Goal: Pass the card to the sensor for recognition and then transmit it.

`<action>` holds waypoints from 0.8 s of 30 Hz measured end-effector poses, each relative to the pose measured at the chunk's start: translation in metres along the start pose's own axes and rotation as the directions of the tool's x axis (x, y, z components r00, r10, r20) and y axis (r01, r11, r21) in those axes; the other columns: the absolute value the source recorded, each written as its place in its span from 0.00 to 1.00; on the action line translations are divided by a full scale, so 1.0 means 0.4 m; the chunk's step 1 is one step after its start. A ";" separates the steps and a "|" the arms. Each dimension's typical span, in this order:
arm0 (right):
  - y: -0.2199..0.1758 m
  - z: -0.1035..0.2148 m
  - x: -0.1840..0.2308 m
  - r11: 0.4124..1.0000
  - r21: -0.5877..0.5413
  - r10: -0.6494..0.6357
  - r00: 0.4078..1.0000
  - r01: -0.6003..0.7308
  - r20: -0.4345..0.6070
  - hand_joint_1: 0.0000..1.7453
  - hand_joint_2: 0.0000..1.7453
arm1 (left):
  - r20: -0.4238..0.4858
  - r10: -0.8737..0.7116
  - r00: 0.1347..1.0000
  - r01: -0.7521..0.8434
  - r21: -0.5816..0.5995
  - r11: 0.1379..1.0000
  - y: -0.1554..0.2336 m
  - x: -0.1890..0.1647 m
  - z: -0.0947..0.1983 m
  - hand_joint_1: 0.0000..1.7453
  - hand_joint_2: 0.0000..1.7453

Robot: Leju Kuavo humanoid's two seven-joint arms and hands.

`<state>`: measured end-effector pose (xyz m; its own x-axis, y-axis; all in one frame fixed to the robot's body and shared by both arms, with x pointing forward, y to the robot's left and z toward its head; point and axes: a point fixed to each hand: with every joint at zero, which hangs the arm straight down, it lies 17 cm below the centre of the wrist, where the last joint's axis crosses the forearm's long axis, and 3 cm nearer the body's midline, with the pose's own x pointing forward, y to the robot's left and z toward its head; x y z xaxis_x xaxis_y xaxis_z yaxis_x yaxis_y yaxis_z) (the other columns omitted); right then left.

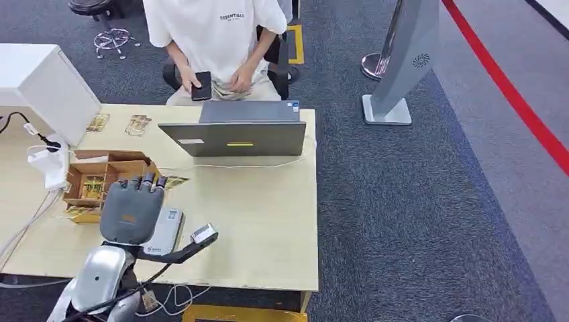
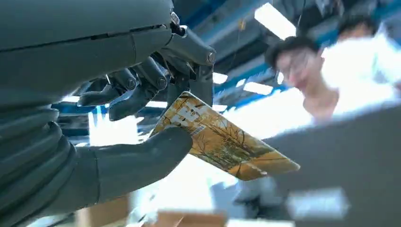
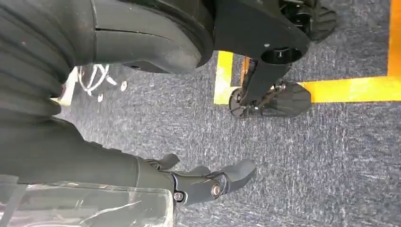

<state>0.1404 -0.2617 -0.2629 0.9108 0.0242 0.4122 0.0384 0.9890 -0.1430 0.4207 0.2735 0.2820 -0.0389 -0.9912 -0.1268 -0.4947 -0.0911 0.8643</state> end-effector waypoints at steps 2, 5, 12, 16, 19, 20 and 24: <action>0.009 0.001 0.001 1.000 0.017 0.022 1.000 -0.022 0.005 0.00 1.00 | -0.038 0.004 0.999 0.000 0.105 0.994 0.086 -0.021 -0.053 1.00 1.00; 0.020 0.002 0.005 0.998 0.037 0.057 0.998 -0.058 0.014 0.00 1.00 | -0.070 -0.014 0.997 0.030 0.230 0.973 0.182 -0.059 -0.128 1.00 1.00; 0.053 0.004 0.022 0.988 0.086 0.129 0.991 -0.131 0.024 0.00 1.00 | -0.184 -0.122 0.975 0.163 0.223 0.961 0.137 -0.220 -0.274 1.00 1.00; 0.065 0.005 0.024 0.985 0.101 0.140 0.990 -0.142 0.025 0.00 1.00 | -0.237 -0.167 0.957 0.206 0.153 0.967 0.082 -0.293 -0.323 1.00 1.00; 0.067 0.006 0.024 0.984 0.103 0.142 0.990 -0.144 0.026 0.00 1.00 | -0.264 -0.180 0.948 0.216 0.116 0.969 0.060 -0.324 -0.349 1.00 1.00; 0.067 0.006 0.024 0.984 0.103 0.144 0.989 -0.146 0.026 0.00 1.00 | -0.273 -0.183 0.944 0.218 0.104 0.970 0.053 -0.332 -0.355 1.00 1.00; 0.067 0.005 0.024 0.984 0.102 0.147 0.989 -0.149 0.027 0.00 1.00 | -0.288 -0.182 0.940 0.215 0.089 0.972 0.049 -0.341 -0.375 1.00 1.00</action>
<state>0.1494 -0.2346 -0.2608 0.8953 0.1728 0.4106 -0.1395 0.9841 -0.1099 0.5466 0.3926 0.3895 0.3031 -0.9432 -0.1364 -0.5667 -0.2934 0.7699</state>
